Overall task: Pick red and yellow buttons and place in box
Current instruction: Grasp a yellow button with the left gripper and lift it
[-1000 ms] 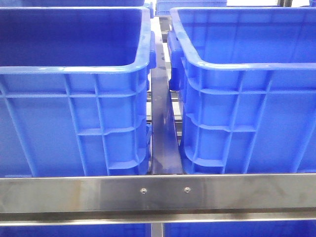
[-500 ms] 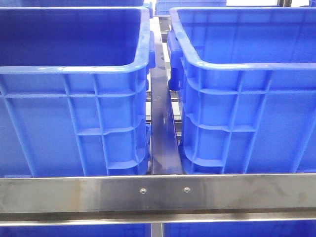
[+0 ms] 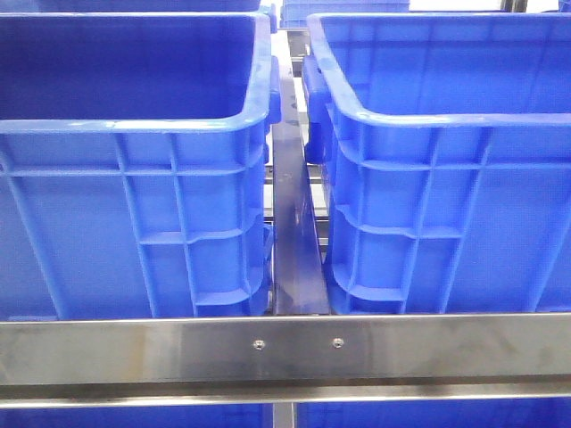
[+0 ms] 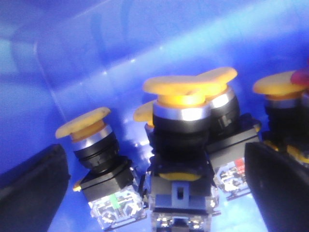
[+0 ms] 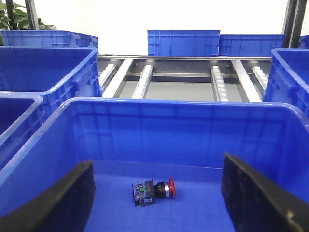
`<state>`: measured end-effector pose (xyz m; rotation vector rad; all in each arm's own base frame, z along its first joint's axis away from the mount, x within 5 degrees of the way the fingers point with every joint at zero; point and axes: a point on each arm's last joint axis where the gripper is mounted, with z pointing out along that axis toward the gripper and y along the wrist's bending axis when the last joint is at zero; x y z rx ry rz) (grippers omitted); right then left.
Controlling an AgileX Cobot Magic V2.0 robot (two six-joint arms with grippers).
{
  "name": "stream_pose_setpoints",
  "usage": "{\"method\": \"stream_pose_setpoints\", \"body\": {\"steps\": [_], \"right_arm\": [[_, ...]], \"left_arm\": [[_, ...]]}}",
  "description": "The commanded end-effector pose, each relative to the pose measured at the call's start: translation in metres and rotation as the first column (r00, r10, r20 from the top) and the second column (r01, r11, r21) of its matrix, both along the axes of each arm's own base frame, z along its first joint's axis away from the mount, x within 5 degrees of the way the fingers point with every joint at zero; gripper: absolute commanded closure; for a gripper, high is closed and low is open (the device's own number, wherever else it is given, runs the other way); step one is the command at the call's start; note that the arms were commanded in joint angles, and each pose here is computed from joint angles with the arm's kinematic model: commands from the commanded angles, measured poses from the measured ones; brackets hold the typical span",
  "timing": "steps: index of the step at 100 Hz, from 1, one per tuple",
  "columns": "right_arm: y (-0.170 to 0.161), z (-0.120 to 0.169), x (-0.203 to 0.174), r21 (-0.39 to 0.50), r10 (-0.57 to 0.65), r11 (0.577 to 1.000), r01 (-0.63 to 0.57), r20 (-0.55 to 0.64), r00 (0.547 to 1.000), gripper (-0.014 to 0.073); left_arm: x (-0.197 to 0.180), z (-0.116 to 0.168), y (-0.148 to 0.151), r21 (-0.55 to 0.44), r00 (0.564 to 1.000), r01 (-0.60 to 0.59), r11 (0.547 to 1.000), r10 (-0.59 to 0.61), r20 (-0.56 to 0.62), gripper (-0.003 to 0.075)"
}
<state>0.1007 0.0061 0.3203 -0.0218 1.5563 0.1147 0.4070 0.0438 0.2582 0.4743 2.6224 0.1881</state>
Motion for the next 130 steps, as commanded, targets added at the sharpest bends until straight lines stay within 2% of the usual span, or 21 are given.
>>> {"method": "stream_pose_setpoints", "body": {"steps": [1,15,29,37,44,48,68,77,90,104,130], "right_arm": [[-0.002,0.009,-0.001,0.008,-0.019,1.000,0.018,0.032,0.999,0.0032],[-0.002,0.009,-0.001,0.008,-0.019,1.000,0.018,0.032,0.999,0.0032],[-0.002,0.009,-0.001,0.008,-0.019,1.000,0.018,0.032,0.999,0.0032],[-0.002,0.009,-0.001,0.008,-0.019,1.000,0.018,0.032,0.999,0.0032],[-0.002,0.009,-0.001,0.008,-0.019,1.000,0.018,0.032,0.999,0.0032],[-0.002,0.009,-0.001,0.008,-0.019,1.000,0.018,0.032,0.999,0.0032],[-0.002,0.009,-0.001,0.008,-0.019,1.000,0.018,0.032,0.999,0.0032],[-0.002,0.009,-0.001,0.008,-0.019,1.000,0.018,0.032,0.999,0.0032],[-0.002,0.009,-0.001,0.008,-0.019,1.000,0.018,0.032,0.999,0.0032],[-0.002,0.009,-0.001,0.008,-0.019,1.000,0.018,0.032,0.999,0.0032],[-0.002,0.009,-0.001,0.008,-0.019,1.000,0.018,0.032,0.999,0.0032]], "left_arm": [[0.001,0.025,0.001,0.012,0.994,-0.003,1.000,0.001,0.109,0.0050],[0.005,0.011,0.001,-0.004,0.998,-0.005,1.000,0.005,0.066,0.0050],[0.005,0.010,0.001,-0.005,0.998,-0.005,1.000,0.005,0.061,0.0051],[0.005,0.010,0.001,-0.005,0.998,-0.005,1.000,0.005,0.061,0.0087],[0.005,0.010,0.001,-0.005,0.998,-0.005,1.000,0.005,0.061,0.0167],[0.005,0.010,0.001,-0.005,0.998,-0.005,1.000,0.005,0.061,0.0237],[0.000,0.022,0.000,-0.003,0.996,-0.007,1.000,0.007,0.085,0.0634],[-0.006,0.033,-0.001,-0.009,0.995,-0.011,1.000,0.012,0.099,0.0738],[-0.018,0.052,-0.004,-0.035,0.993,-0.016,0.999,0.020,0.118,0.0739],[-0.033,0.069,-0.011,-0.115,0.993,-0.019,0.993,0.033,0.117,0.0739],[-0.072,0.081,-0.027,-0.259,0.992,-0.002,0.966,0.035,0.121,0.0739]]}}
